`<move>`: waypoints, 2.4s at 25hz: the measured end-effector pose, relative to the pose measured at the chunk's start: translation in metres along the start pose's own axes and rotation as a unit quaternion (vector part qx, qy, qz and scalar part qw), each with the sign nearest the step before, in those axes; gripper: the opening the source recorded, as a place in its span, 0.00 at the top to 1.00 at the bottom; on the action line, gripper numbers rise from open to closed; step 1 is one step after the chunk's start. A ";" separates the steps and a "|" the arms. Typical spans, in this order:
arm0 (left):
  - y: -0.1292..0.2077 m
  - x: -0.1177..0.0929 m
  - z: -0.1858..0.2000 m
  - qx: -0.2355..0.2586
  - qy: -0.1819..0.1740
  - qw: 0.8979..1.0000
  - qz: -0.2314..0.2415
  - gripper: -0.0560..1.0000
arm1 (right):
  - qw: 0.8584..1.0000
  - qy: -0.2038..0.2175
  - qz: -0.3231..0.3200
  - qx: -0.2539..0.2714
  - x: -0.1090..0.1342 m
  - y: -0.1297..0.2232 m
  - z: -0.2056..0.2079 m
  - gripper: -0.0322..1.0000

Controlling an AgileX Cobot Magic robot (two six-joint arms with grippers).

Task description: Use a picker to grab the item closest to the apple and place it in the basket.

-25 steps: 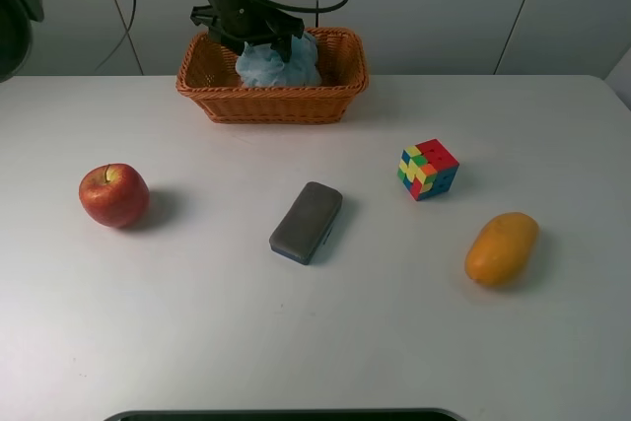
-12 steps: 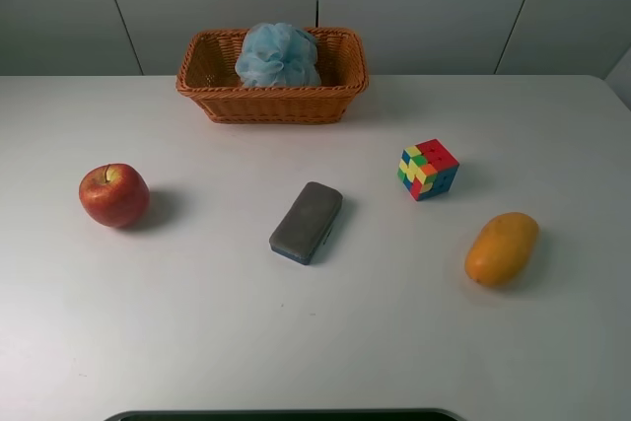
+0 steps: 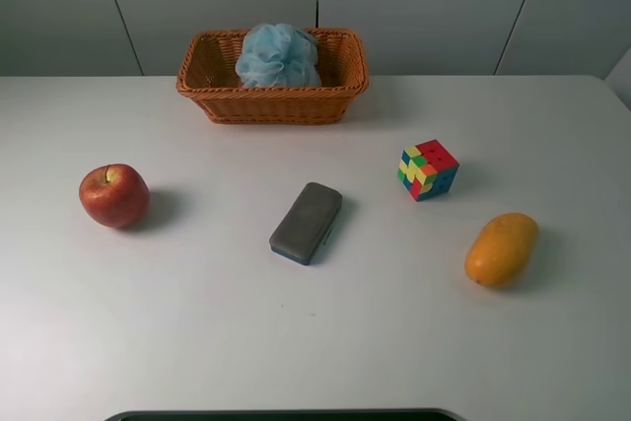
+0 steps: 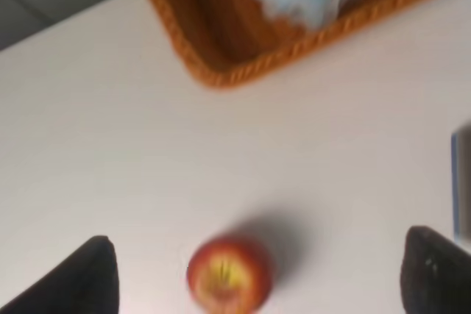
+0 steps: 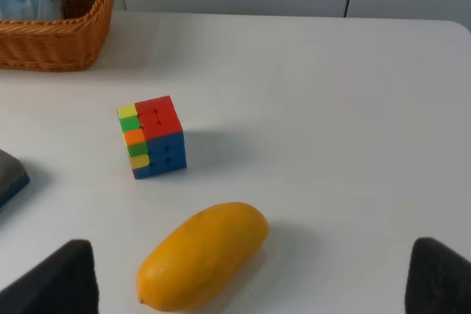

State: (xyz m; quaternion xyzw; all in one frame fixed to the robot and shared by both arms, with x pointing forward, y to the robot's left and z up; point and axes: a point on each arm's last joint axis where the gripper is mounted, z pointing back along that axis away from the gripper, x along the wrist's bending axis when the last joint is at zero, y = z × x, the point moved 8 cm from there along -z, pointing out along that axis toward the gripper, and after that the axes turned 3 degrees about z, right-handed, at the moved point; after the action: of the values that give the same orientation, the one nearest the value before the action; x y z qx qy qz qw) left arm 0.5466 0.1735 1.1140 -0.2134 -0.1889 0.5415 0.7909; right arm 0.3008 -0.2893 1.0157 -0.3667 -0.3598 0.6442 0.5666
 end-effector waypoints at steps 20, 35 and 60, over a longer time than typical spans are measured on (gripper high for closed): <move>0.264 0.026 0.095 -0.198 -0.017 0.979 0.048 0.25 | 1.000 0.000 -0.001 0.000 0.000 0.000 0.000 0.36; 0.281 0.018 0.065 -0.244 -0.075 0.963 0.089 0.25 | 1.000 -0.002 -0.002 0.000 0.001 0.000 0.000 0.36; 0.281 0.018 0.065 -0.245 -0.077 0.963 0.088 0.25 | 1.000 -0.002 -0.002 0.000 0.001 0.000 0.000 0.36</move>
State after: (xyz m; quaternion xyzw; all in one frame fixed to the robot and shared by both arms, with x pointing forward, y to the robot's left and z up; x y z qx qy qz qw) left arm 0.3007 0.2899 1.0176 -0.3739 -0.3563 0.5612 0.6467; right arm 0.3008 -0.2887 1.0157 -0.3651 -0.3616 0.6437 0.5671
